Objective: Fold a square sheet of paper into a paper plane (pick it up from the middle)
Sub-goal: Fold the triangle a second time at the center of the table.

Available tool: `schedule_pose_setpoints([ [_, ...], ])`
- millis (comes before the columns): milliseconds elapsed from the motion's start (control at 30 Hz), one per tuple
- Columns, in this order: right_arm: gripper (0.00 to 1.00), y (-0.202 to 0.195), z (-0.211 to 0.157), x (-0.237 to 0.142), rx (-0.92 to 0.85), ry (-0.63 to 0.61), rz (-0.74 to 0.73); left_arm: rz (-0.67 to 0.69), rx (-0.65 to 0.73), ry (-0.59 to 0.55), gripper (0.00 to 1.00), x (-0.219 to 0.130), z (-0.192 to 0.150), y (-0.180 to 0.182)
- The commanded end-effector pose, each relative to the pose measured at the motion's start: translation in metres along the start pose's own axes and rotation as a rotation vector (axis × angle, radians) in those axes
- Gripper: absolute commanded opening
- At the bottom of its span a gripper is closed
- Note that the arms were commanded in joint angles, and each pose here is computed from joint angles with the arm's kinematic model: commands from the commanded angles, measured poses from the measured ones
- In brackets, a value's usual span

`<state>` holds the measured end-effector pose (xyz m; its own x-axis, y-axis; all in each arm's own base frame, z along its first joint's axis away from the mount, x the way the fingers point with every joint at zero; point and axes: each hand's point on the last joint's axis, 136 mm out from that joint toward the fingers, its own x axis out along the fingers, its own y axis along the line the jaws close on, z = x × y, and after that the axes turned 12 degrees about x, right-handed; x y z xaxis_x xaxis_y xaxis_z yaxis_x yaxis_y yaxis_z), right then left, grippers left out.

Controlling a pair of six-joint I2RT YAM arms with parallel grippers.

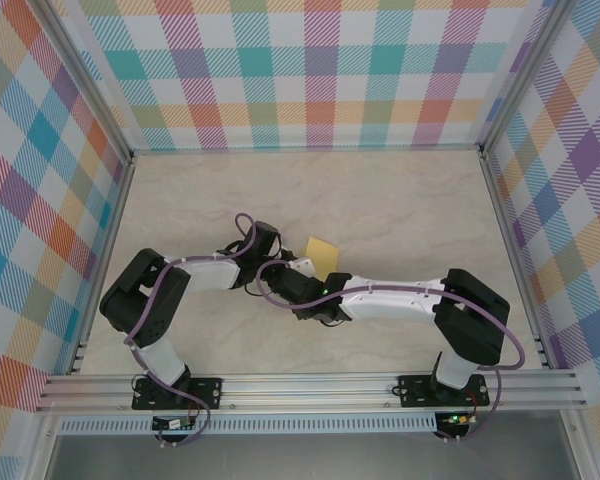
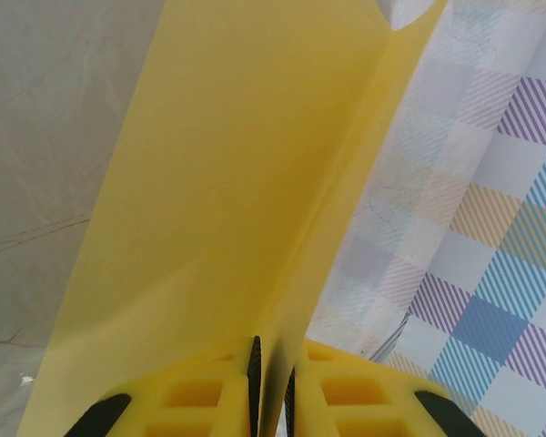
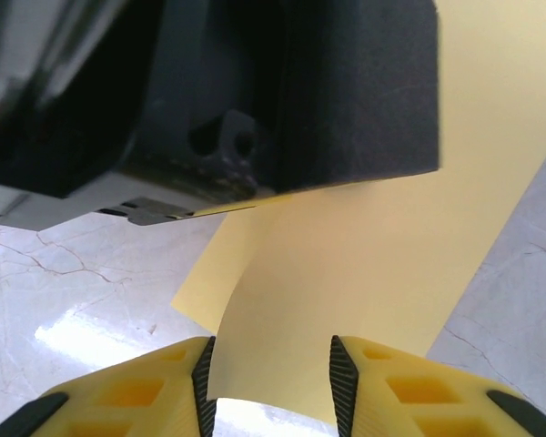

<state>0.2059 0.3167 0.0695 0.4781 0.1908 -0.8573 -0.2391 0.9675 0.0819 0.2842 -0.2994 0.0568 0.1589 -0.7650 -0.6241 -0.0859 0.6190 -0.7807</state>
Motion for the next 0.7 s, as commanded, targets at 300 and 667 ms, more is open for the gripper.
schedule_pose_setpoints([
  [300, 0.14, -0.012, 0.003, -0.012, 0.017, -0.035, -0.028, -0.018, 0.011, -0.005, 0.17, -0.008, 0.004, -0.008],
  [667, 0.04, -0.015, 0.003, -0.008, 0.072, 0.000, 0.046, 0.217, 0.026, -0.117, 0.56, -0.041, 0.004, 0.026],
])
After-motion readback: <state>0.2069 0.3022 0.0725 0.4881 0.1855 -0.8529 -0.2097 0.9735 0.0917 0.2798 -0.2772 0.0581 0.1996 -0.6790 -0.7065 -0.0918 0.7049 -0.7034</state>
